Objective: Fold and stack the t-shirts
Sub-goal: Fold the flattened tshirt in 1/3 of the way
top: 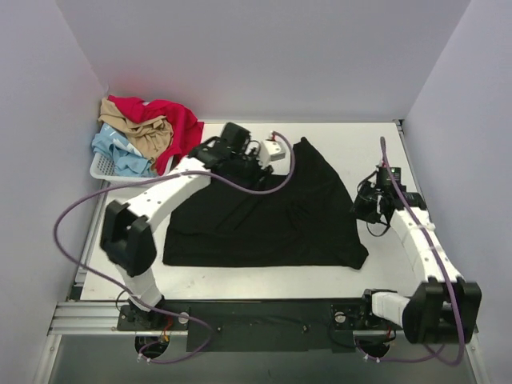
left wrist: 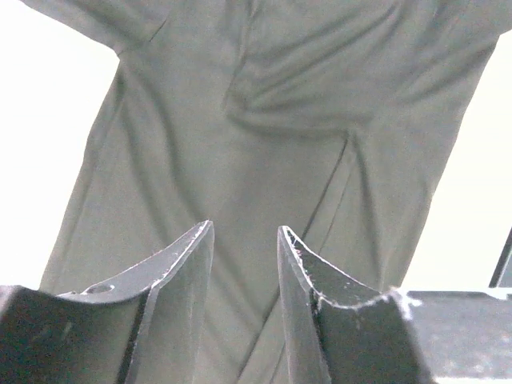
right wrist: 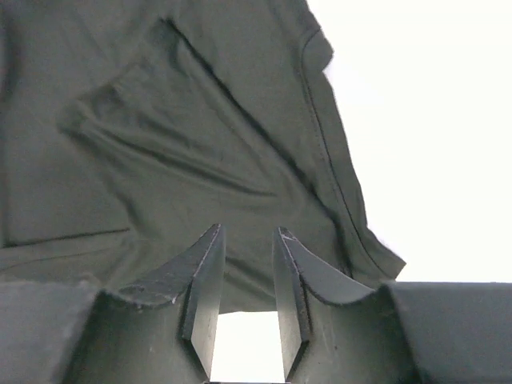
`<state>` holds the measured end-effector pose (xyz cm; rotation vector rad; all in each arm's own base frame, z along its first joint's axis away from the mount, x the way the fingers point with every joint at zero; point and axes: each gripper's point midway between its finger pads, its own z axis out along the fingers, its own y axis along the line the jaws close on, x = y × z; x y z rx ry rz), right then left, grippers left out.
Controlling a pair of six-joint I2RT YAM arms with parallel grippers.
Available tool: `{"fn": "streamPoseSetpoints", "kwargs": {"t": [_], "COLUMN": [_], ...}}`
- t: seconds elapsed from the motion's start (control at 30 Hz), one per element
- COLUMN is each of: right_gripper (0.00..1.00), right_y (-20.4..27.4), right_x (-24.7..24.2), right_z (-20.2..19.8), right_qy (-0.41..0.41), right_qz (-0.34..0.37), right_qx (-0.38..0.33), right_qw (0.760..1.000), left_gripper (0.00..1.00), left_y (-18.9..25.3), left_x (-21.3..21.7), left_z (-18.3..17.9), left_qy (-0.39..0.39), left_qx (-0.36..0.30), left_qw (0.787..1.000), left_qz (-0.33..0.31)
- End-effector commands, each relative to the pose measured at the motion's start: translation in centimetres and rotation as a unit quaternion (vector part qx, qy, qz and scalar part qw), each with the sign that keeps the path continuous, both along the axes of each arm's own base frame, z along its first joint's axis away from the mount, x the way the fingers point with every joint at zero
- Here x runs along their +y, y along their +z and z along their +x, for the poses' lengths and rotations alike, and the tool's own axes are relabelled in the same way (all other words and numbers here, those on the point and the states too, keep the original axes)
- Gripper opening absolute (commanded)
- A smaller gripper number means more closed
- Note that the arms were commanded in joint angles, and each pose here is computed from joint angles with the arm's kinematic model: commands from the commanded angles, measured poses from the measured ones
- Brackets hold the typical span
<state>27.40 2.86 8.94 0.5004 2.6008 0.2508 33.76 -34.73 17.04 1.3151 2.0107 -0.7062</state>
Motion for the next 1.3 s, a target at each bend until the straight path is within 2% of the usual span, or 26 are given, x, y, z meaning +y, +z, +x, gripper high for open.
{"fn": "streamPoseSetpoints", "kwargs": {"t": [0.0, 0.07, 0.23, 0.37, 0.47, 0.63, 0.83, 0.93, 0.97, 1.0, 1.03, 1.07, 1.13, 1.27], "right_gripper": [0.27, 0.28, 0.31, 0.34, 0.34, 0.35, 0.34, 0.29, 0.22, 0.17, 0.06, 0.0, 0.0, 0.0], "right_y": [1.2, 0.8, -1.0, -3.4, -3.7, -4.9, -7.7, -8.7, -9.2, -9.5, -9.7, -9.8, -10.0, -9.9], "right_x": [-1.7, -1.9, -0.8, -0.8, -0.6, -2.5, -2.0, -2.4, -2.7, -3.1, -3.5, -3.7, -4.3, -5.1], "right_z": [-4.2, -6.0, -9.8, -12.9, -13.2, -12.5, -12.2, -12.1, -12.5, -12.6, -12.7, -12.7, -12.9, -12.8], "right_qy": [-0.097, -0.138, -0.201, -0.211, -0.21, -0.275, -0.315, -0.328, -0.339, -0.344, -0.354, -0.354, -0.367, -0.399], "right_qz": [-0.01, -0.001, 0.045, 0.038, 0.041, 0.026, 0.076, 0.075, 0.07, 0.064, 0.065, 0.065, 0.066, 0.091], "right_qx": [0.013, 0.018, 0.02, 0.071, 0.087, 0.097, 0.125, 0.121, 0.127, 0.128, 0.129, 0.129, 0.132, 0.126], "right_qw": [0.995, 0.99, 0.978, 0.974, 0.973, 0.956, 0.938, 0.934, 0.93, 0.928, 0.924, 0.924, 0.918, 0.903], "left_gripper": [0.45, 0.44, 0.47, 0.5, 0.51, 0.52, 0.5, 0.41, 0.38, 0.3, 0.24, 0.14, 0.0, 0.0], "left_y": [-0.2, -1.5, -6.6, -9.7, -11.0, -12.9, -14.6, -15.1, -15.4, -15.5, -15.7, -15.8, -16.0, -16.0], "left_x": [10.6, 14.9, 23.4, 27.9, 29.7, 30.7, 31.2, 31.1, 31.3, 31.4, 31.6, 31.8, 32.3, 33.3], "left_z": [-3.6, -5.7, -12.5, -14.3, -14.0, -13.4, -12.6, -12.4, -12.7, -12.7, -12.8, -12.9, -13.1, -13.2], "left_qy": [-0.037, -0.047, -0.069, -0.047, -0.027, -0.011, 0.002, 0.001, -0.001, -0.002, -0.005, -0.007, -0.011, -0.023], "left_qx": [-0.023, -0.023, 0.056, 0.05, 0.026, -0.008, -0.035, -0.037, -0.031, -0.031, -0.029, -0.028, -0.028, -0.027], "left_qw": [0.993, 0.986, 0.96, 0.939, 0.927, 0.919, 0.914, 0.914, 0.912, 0.911, 0.909, 0.908, 0.902, 0.892], "left_qz": [0.106, 0.156, 0.264, 0.338, 0.372, 0.395, 0.404, 0.405, 0.408, 0.411, 0.415, 0.419, 0.43, 0.451]}}
